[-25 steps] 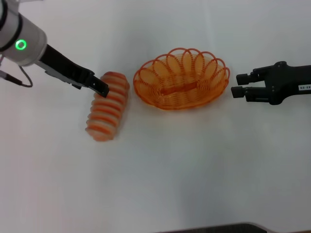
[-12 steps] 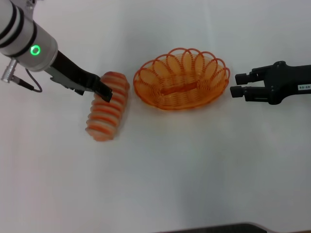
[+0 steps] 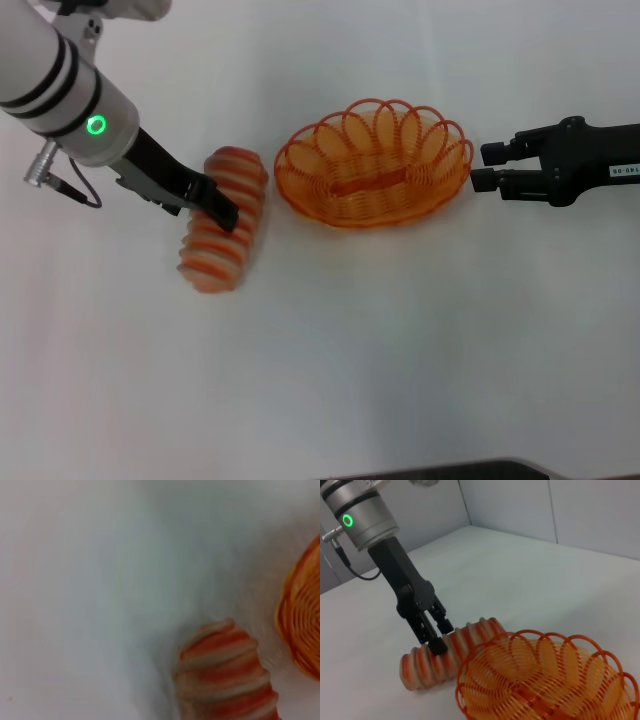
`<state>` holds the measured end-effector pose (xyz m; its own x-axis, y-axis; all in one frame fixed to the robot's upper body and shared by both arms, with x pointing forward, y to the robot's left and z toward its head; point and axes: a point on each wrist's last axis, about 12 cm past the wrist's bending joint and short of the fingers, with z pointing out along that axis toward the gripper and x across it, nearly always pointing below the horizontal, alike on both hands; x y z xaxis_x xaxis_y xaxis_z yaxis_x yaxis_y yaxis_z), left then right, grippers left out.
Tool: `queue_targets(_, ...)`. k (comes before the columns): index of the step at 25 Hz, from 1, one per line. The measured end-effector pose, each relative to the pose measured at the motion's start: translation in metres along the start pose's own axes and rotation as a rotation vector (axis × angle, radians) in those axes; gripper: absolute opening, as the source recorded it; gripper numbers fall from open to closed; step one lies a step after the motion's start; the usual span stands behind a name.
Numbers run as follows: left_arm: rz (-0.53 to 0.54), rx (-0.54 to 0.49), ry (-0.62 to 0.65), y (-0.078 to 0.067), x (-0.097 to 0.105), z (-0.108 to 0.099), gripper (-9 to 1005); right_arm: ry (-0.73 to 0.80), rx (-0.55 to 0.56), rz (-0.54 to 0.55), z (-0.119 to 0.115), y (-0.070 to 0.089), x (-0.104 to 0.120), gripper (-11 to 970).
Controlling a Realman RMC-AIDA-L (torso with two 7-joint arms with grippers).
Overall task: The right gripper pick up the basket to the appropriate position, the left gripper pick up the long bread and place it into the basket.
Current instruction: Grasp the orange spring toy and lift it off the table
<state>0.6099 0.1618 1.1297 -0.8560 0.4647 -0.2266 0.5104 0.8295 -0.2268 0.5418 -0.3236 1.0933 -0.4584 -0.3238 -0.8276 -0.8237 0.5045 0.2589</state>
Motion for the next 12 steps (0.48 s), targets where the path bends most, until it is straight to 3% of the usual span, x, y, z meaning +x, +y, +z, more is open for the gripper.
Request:
queue_targets(6,0.026,-0.009,0.008,-0.0055,-0.0024,0.0038,774,-0.002,-0.005,-0.003,0.0013,-0.0001,-0.0018,436)
queue_targets(10,0.025,-0.009,-0.002,-0.0050,-0.0032,0.0030,565,-0.002,0.000,-0.002,0.0011,-0.0005,-0.0013,436)
queue_targets(12,0.027,-0.009,-0.001,-0.0051,-0.0031,0.0031,538,-0.006,0.004,0.001,0.0003,-0.0008,-0.0009,436)
